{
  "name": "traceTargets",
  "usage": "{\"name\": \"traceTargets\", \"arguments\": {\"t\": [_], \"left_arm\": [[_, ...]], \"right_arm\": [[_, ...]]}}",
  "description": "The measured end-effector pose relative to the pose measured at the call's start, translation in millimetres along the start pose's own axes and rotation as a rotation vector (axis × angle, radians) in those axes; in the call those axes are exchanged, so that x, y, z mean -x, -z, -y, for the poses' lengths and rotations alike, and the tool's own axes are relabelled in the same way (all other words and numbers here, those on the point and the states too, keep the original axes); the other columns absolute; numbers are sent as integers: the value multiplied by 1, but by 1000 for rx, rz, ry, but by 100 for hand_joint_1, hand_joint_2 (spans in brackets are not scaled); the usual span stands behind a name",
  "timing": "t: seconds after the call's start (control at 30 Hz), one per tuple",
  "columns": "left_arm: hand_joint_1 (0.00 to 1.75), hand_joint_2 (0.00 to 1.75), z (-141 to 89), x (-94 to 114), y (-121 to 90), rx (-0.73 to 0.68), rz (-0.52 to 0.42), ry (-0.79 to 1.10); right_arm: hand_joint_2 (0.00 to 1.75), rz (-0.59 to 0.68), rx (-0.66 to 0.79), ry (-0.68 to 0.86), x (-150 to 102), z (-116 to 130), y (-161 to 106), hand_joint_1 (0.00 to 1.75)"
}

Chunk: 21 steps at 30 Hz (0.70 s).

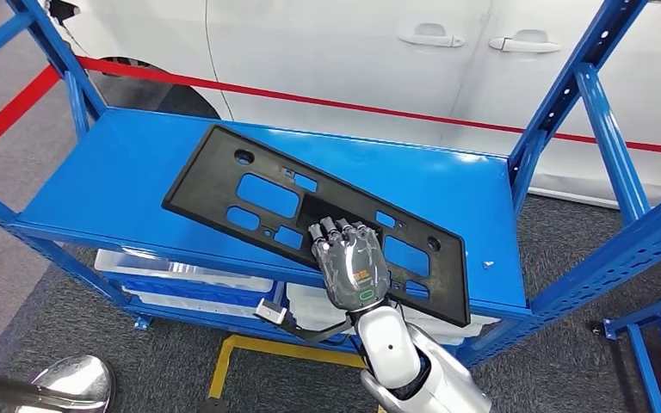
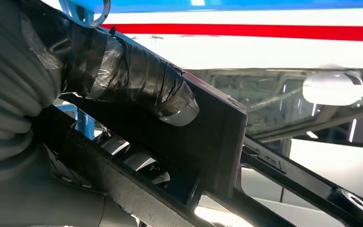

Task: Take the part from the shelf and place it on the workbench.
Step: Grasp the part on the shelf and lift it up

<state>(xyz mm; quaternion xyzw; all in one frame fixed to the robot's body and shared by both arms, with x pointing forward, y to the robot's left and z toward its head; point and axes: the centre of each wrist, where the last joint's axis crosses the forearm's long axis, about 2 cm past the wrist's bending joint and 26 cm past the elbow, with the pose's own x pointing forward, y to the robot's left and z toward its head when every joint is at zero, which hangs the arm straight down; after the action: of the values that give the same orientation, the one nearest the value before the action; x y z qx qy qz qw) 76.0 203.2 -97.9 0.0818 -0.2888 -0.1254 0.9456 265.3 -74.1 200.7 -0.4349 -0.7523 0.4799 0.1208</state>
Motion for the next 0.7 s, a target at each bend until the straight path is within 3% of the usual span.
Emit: {"name": "traceTargets", "arguments": {"t": [0.7], "left_arm": [[0,175,-7,9,-1,-16,-14,-2]], "right_arm": [[175,-24,8,75,5,10,26,175]]}}
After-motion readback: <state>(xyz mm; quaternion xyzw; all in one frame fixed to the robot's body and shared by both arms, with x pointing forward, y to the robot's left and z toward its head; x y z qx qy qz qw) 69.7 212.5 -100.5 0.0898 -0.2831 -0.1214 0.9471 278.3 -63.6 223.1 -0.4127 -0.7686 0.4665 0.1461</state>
